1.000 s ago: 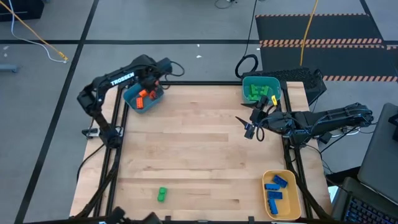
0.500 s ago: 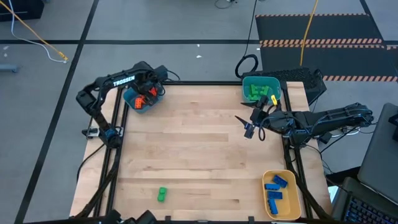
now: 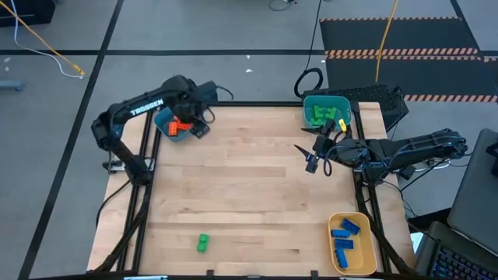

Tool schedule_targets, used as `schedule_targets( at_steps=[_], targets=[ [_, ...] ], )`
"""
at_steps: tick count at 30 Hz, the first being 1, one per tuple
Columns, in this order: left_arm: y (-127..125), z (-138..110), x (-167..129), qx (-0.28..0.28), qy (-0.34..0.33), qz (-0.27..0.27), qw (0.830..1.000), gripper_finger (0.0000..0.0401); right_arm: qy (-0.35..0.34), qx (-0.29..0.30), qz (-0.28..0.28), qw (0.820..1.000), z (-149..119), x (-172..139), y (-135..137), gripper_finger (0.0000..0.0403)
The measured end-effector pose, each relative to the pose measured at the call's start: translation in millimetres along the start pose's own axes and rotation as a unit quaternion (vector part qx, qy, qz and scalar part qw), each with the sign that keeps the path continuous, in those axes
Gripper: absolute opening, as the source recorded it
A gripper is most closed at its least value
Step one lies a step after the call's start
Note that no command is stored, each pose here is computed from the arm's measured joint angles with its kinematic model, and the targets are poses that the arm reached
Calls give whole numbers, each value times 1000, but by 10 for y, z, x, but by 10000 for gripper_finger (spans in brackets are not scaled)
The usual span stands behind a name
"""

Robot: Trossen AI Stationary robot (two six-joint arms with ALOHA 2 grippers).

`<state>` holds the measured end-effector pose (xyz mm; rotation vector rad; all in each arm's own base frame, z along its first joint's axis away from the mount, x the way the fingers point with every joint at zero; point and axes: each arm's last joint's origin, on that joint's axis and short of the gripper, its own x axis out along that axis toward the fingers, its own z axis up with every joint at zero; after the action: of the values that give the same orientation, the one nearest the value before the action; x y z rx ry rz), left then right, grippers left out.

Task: Sort & place blocks by color
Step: Put the green game piece into the light blue bin

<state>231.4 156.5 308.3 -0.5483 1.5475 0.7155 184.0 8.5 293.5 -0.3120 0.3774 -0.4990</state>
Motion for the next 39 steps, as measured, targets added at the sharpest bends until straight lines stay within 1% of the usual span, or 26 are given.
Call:
schedule_targets(
  at_steps=[4, 6, 9, 12, 16, 20, 24, 27, 30, 34, 37, 39],
  targets=[
    [-299, -200, -173, 13, -29, -15, 999, 262, 0, 0, 0, 1000, 0, 0, 0, 270],
    [-450, -315, -223, 11, -28, -21, 999, 248, 0, 1, 0, 1000, -1, 1, 1, 270],
    [-740, -462, -255, 12, -22, -48, 999, 231, 0, 3, 0, 1000, -1, -1, 1, 270],
    [-1029, -665, -285, 13, -16, -56, 998, 220, 4, 10, 1, 1000, -9, 0, 3, 270],
    [-1418, -978, -287, 19, 7, -72, 997, 216, 6, 8, 2, 1000, -15, -1, 3, 270],
    [-1707, -1361, -309, 5, 13, -73, 997, 220, 6, 9, 2, 1000, -15, 0, 4, 270],
    [-1981, -1734, -324, -19, 3, -101, 995, 220, 6, 9, 3, 1000, -15, 0, 4, 270],
    [-2157, -2009, -335, -38, -21, -129, 991, 220, 4, 11, 2, 1000, -10, 0, 3, 270],
    [-2377, -2209, -265, -54, -34, -151, 987, 221, 2, 23, 2, 1000, -6, 0, 3, 270],
    [-2630, -2387, -46, -64, -14, -127, 990, 221, -8, 28, 1, 1000, 17, 1, -1, 270],
    [-2804, -2461, 157, -53, 22, -102, 993, 221, -25, 28, -2, 999, 58, -1, -9, 270],
    [-2896, -2491, 244, -44, 35, -101, 993, 221, -34, 30, -4, 999, 78, -2, -13, 270]
  ],
)
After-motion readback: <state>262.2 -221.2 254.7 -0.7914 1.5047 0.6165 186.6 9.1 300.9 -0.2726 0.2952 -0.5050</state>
